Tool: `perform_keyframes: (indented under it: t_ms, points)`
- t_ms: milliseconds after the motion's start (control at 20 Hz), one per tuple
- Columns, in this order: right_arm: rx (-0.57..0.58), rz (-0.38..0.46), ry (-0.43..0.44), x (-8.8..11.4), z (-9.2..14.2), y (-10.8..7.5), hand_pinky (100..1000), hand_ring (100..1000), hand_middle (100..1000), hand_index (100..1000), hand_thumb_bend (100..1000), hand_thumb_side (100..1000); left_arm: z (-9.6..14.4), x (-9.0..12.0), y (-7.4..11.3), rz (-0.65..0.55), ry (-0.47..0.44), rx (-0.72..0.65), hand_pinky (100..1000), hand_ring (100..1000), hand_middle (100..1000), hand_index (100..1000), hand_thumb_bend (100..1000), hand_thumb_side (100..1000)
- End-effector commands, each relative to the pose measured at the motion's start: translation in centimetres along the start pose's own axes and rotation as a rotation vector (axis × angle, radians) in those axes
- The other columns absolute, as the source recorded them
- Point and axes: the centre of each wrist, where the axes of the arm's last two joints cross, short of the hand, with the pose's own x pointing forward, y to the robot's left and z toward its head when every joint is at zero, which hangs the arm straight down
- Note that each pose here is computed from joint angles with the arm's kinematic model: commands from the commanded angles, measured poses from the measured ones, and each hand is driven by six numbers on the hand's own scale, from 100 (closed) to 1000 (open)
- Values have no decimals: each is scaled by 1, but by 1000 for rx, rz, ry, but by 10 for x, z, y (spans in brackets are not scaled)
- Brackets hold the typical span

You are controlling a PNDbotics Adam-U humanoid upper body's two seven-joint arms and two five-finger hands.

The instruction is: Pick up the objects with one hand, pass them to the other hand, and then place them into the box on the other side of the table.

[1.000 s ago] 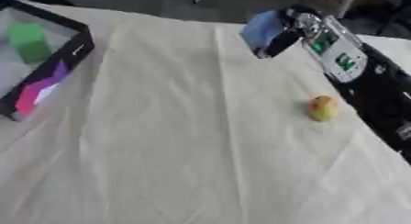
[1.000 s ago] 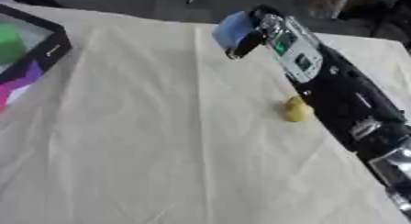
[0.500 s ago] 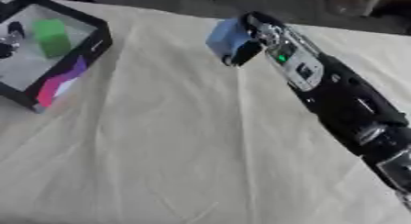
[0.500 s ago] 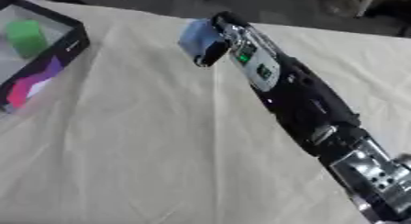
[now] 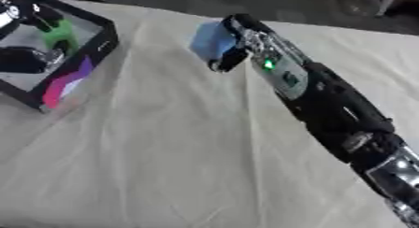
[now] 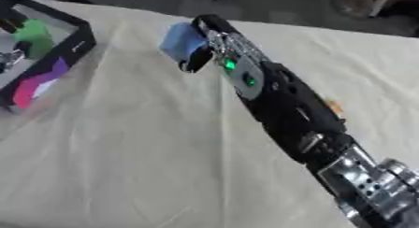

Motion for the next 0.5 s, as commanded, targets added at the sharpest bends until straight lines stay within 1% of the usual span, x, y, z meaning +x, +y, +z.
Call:
perform_keyframes:
  t_ms: [50, 200, 300, 500]
  points:
    - [-20, 23, -47, 14, -1, -4, 694, 519, 438, 474, 100, 100, -1, 19, 9, -28, -61, -11, 909, 749, 712, 820, 184, 296]
    - [-25, 24, -71, 19, -1, 2, 686, 512, 433, 469, 100, 100, -6, 32, 6, -34, -101, -20, 909, 753, 723, 823, 196, 287]
    - [-24, 19, -99, 24, 0, 5, 679, 507, 432, 467, 100, 100, -8, 38, 4, -49, -123, -27, 907, 757, 726, 825, 220, 256]
    - [-17, 0, -150, 32, 3, 7, 666, 500, 429, 463, 100, 100, -14, 49, -1, -102, -165, -43, 903, 763, 733, 827, 263, 146]
